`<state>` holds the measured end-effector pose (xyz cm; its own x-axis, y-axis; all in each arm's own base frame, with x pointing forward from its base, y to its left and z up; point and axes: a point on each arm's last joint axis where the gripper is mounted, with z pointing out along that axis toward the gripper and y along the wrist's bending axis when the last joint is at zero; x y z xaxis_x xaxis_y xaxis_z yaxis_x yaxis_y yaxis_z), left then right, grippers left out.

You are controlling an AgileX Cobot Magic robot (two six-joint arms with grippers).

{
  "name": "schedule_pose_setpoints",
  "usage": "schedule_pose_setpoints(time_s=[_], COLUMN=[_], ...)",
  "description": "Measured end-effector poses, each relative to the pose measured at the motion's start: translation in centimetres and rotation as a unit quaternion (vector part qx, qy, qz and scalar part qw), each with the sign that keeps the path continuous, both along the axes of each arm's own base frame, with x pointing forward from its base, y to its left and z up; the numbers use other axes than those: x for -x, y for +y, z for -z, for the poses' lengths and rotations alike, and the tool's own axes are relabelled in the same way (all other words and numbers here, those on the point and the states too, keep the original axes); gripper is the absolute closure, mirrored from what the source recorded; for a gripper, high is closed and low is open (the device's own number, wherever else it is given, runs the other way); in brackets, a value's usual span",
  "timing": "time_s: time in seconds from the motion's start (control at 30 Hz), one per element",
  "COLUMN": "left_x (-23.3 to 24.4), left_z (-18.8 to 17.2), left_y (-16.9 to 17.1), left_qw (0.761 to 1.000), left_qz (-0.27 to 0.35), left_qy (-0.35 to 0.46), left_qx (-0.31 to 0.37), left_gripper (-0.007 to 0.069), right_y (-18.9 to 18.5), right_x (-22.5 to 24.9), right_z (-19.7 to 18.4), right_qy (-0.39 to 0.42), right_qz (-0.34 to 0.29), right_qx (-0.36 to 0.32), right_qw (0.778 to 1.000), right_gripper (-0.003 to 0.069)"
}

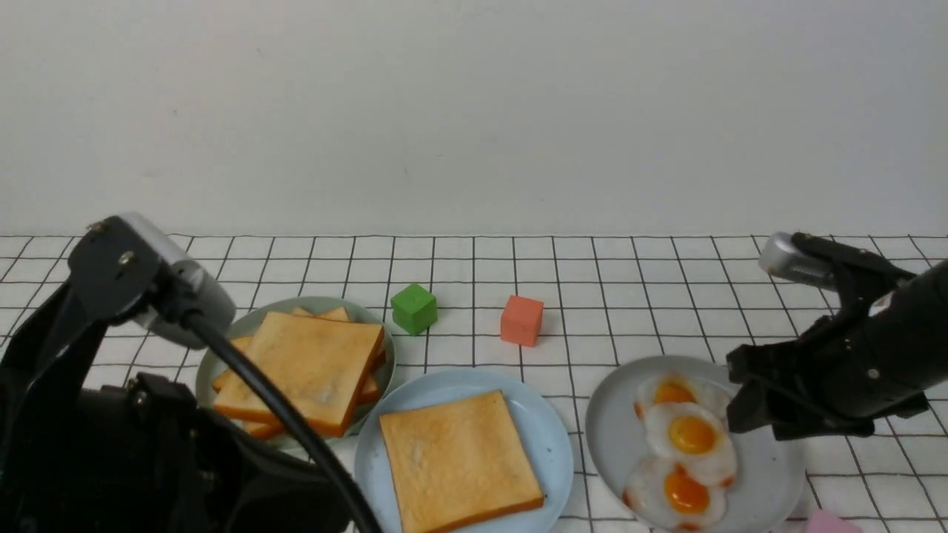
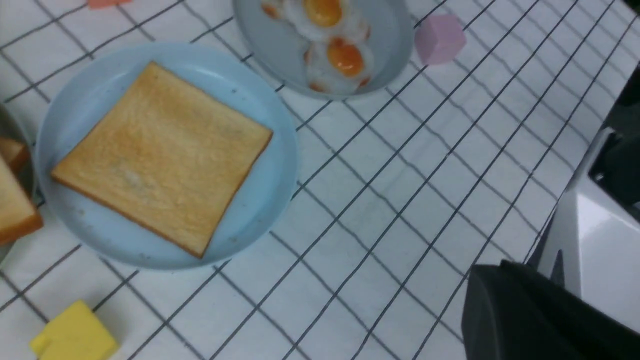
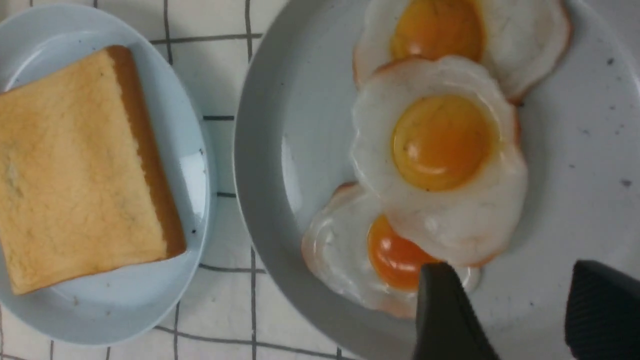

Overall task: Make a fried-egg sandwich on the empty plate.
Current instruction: Use the right arm to grab a fried egg

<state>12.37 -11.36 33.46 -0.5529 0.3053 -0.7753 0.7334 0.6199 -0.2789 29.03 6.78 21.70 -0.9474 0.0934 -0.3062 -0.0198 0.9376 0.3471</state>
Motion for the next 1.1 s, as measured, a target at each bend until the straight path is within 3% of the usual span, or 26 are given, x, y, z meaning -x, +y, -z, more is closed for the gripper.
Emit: schedule_pose_setpoints(time_s=[0.33, 0.6, 1.1], left_x=[-0.6, -0.9, -1.1], left_z=[0.0, 0.3, 0.3], left_y=[-0.8, -1.1, -1.1], left_qw=[0.999, 0.999, 0.999], left_qz=[0.014, 0.013, 0.009], left_qy=[0.004, 0.014, 0.011], left_qx=[0.032, 0.029, 0.031], left_gripper=[0.0638, 0.0638, 0.0638], right_y=[-2.4, -2.0, -2.2], right_x=[-3.0, -4.1, -4.3], right_z=[4.3, 5.2, 5.8], right_qy=[0.025, 0.000, -0.004], right_qz=[0.020, 0.010, 0.000], right_qx=[-0.020, -0.057, -0.040], right_qw=[0.999, 0.998, 0.999], right_gripper=[0.0304, 0.0322, 0.0363])
